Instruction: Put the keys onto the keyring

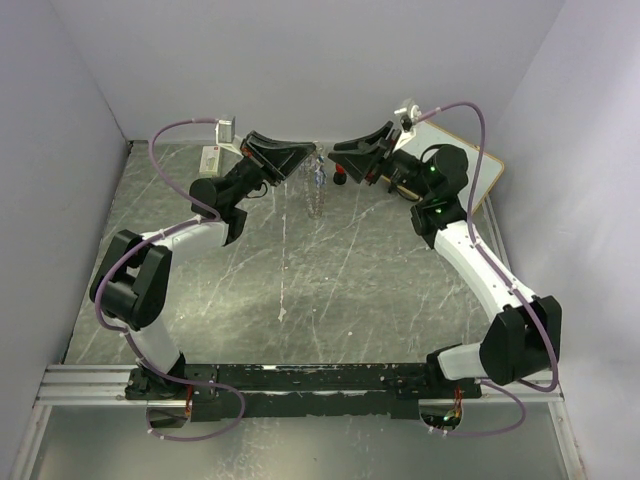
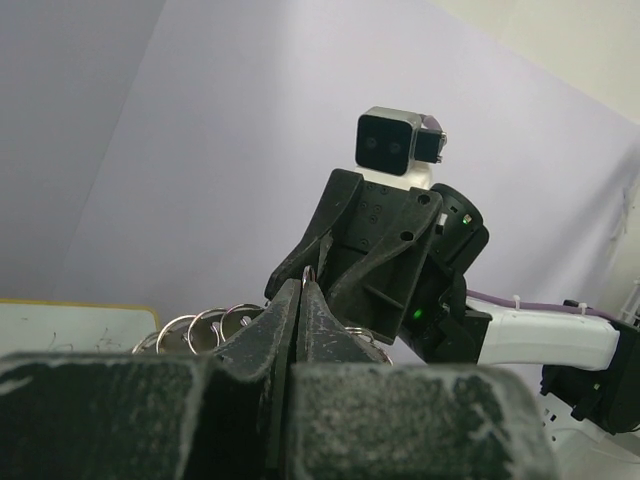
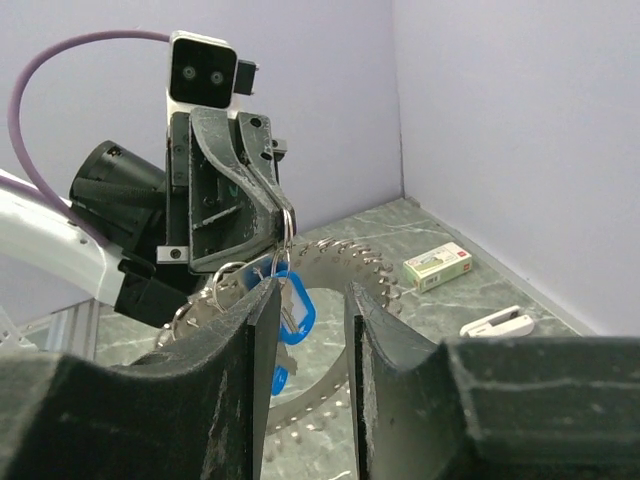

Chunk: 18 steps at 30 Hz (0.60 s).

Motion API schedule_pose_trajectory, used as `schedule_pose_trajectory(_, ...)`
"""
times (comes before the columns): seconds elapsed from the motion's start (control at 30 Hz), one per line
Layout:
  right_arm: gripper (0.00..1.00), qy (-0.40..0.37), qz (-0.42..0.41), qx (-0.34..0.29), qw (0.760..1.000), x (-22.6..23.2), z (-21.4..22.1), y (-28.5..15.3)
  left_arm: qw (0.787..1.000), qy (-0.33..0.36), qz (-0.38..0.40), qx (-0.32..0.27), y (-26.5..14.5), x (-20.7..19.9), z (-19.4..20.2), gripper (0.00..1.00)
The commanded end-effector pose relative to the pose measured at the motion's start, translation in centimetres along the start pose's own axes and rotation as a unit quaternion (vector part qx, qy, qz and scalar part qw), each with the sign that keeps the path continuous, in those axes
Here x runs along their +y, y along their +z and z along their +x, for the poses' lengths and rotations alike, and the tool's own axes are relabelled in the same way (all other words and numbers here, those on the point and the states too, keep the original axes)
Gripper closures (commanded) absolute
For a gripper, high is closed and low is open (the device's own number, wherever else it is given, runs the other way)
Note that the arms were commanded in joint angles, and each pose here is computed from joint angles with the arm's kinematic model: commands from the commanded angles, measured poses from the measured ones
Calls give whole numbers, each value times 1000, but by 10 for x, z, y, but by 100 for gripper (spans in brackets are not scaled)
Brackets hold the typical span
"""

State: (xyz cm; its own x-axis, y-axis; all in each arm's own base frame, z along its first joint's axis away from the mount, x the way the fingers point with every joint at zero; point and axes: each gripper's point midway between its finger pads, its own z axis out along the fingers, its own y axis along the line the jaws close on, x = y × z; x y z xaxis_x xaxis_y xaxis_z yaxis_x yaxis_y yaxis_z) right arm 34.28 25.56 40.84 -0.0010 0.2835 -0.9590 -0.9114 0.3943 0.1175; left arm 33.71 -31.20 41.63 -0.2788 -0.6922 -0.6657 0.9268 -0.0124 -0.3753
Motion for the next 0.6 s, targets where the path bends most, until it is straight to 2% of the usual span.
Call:
schedule_pose_trajectory(0.0, 67, 0, -33, -19, 999, 12, -14, 6, 987, 80, 125, -64, 2, -66, -39, 93)
schedule_pose_trajectory(0.33, 65, -5, -44, -10, 999, 22, -2, 13, 986, 73, 132, -64, 3, -66, -38, 93)
schedule_pose_trajectory(0.5, 77, 1, -41, -5, 999, 17, 1, 17, 986, 77, 134, -63, 4, -68, -39, 93)
schedule_pose_trajectory(0.57, 87, 3, -43, -4, 999, 16, 2, 19, 986, 77, 136, -63, 4, -69, -39, 93)
